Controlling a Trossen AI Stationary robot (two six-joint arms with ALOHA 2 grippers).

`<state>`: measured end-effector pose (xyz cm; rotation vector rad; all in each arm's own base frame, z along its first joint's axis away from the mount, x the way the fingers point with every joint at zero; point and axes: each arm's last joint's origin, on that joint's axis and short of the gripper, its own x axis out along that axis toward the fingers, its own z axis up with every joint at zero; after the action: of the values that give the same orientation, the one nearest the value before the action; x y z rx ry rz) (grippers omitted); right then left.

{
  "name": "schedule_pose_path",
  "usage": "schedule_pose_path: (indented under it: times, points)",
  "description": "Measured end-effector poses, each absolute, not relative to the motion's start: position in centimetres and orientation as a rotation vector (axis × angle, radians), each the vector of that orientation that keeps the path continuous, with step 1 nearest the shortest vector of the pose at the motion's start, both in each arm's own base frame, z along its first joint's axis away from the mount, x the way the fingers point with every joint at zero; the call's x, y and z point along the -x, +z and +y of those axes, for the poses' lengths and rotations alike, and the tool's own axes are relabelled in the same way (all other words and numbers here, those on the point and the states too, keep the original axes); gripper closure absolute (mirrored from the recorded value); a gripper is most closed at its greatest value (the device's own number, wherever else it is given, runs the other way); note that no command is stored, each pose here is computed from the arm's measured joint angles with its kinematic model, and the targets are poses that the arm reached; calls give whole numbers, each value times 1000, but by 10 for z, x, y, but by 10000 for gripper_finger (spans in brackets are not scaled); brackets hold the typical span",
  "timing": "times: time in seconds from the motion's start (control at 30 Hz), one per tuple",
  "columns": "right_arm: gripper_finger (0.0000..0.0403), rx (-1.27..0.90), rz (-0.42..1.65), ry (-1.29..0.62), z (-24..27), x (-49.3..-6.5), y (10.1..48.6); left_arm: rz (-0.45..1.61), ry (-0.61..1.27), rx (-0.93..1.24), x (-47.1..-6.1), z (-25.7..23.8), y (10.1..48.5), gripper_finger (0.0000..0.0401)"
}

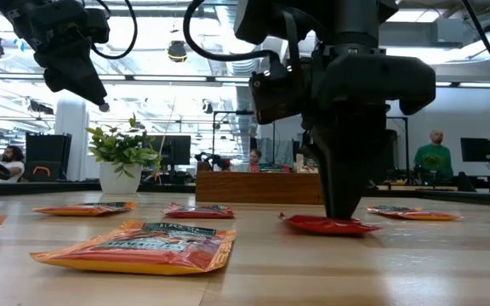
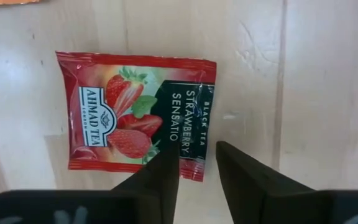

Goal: Pick & Place Tea
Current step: Put the red tea bag into the middle section of the wooden organizer

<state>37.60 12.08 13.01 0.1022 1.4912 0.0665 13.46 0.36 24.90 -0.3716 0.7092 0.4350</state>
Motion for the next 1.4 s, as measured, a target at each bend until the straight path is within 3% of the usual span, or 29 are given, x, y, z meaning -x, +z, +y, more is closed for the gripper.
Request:
schedule_pose_path:
  times: [0.37,0.97,1.4]
  points:
    - [397,-93,1499,54,120,-376,129,709,435,371,-135,4,249,264]
    - [402,104,1574,-38,109,-387,180,688,430,376,-136,3,250,264]
    - [403,174,1463,-210,61,-409,252,675,421,365,-137,3,252,264]
